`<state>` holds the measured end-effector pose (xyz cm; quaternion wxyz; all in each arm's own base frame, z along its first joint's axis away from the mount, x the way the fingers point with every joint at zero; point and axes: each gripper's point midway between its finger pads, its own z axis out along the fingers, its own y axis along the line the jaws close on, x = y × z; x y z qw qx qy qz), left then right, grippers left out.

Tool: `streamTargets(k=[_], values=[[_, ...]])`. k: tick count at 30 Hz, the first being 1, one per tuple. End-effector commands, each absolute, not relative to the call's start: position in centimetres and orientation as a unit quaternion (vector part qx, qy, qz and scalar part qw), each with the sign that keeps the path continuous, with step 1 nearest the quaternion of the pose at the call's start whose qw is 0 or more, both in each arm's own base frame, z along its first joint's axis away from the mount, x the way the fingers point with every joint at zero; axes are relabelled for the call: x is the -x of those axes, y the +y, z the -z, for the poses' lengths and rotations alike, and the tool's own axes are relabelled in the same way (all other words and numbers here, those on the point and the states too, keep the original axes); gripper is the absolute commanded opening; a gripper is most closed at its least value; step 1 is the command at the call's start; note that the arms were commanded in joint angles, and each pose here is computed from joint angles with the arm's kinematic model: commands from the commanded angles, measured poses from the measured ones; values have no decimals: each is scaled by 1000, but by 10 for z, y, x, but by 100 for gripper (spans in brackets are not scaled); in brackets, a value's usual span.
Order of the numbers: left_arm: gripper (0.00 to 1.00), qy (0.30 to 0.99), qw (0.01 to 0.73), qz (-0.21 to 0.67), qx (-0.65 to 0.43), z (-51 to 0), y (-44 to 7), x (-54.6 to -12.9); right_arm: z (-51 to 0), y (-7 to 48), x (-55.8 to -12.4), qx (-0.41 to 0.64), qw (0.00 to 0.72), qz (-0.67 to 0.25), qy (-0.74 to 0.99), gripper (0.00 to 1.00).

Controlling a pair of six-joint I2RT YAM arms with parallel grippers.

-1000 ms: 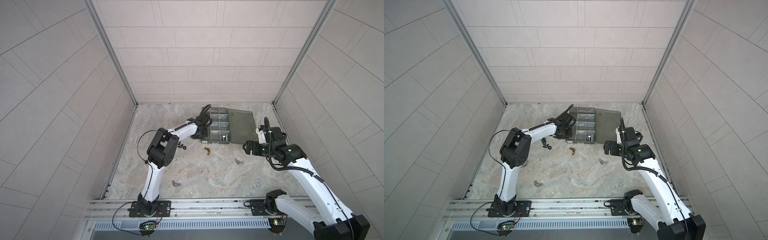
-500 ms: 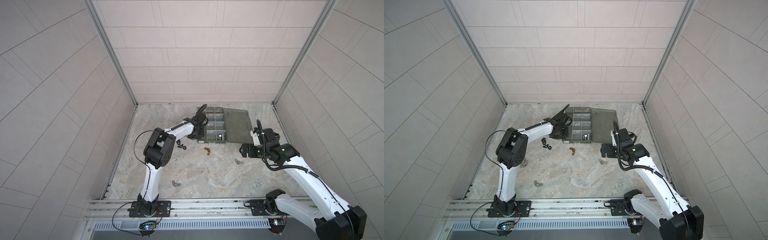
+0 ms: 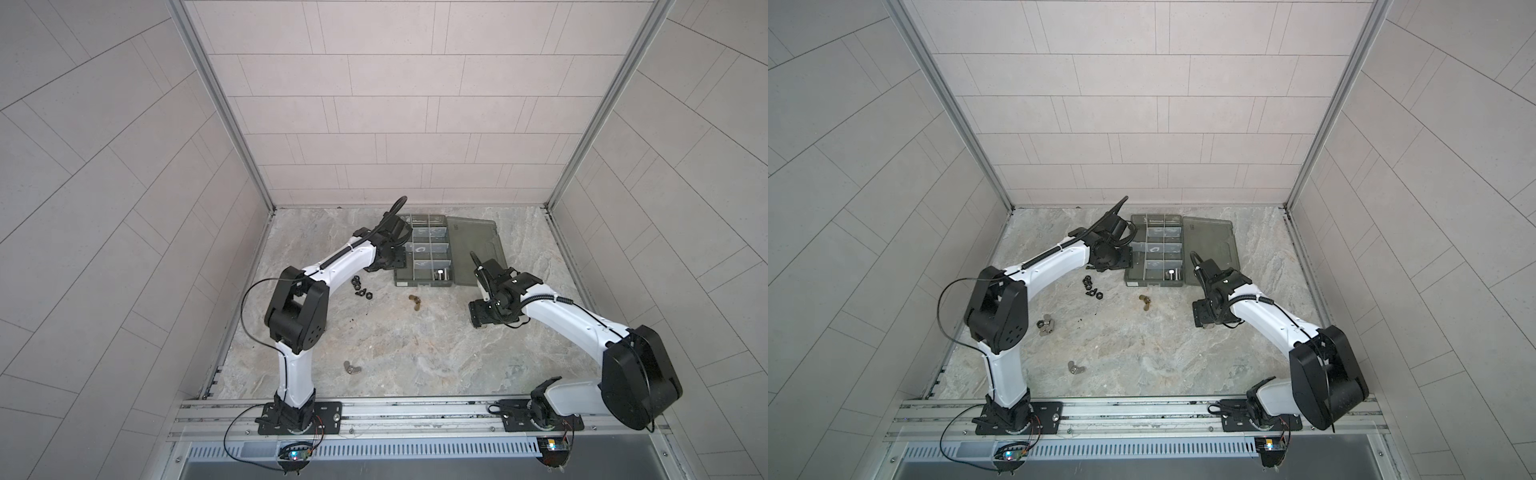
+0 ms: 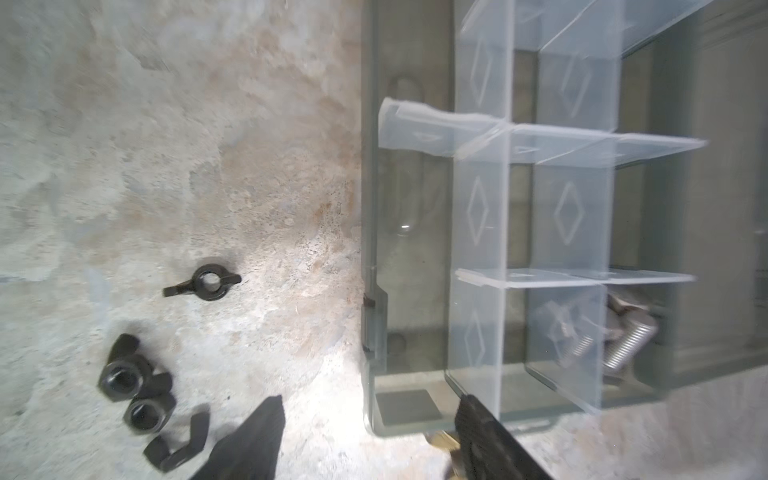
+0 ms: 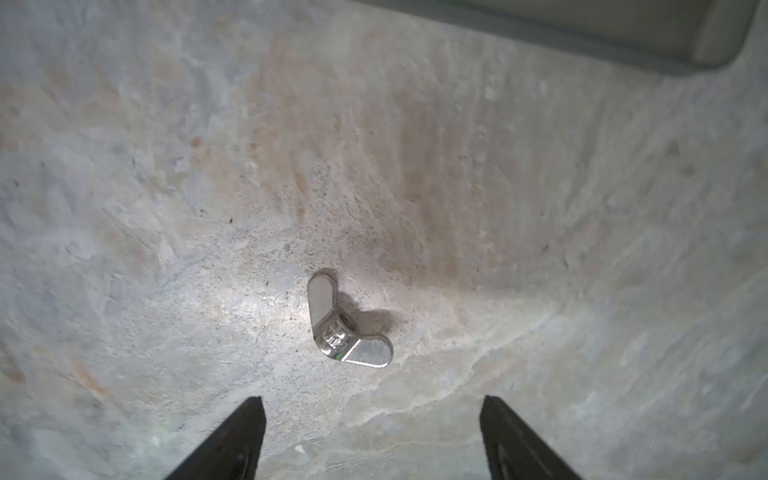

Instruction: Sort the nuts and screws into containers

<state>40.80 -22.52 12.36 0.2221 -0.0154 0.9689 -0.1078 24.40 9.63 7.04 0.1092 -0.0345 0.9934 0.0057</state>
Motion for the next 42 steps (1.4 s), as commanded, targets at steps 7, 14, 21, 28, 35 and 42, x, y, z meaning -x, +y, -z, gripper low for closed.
streamTargets(k=[7, 14, 21, 28, 35, 42], values=[[77, 958, 254, 133, 5, -172, -192, -333, -62, 106, -240, 41, 104, -19, 994, 46], [94, 942, 270, 199, -24, -185, -180, -267, -45, 113, -244, 63, 75, -11, 995, 43], [100, 920, 305, 246, -18, -198, -164, -227, -39, 110, -247, 70, 71, 2, 995, 43], [100, 920, 305, 247, -17, -192, -154, -213, -29, 111, -250, 80, 62, 8, 995, 43], [100, 919, 287, 269, -34, -195, -164, -207, -19, 112, -249, 81, 52, 7, 995, 39], [100, 925, 268, 265, -55, -212, -164, -199, -20, 114, -248, 78, 55, 0, 995, 34]])
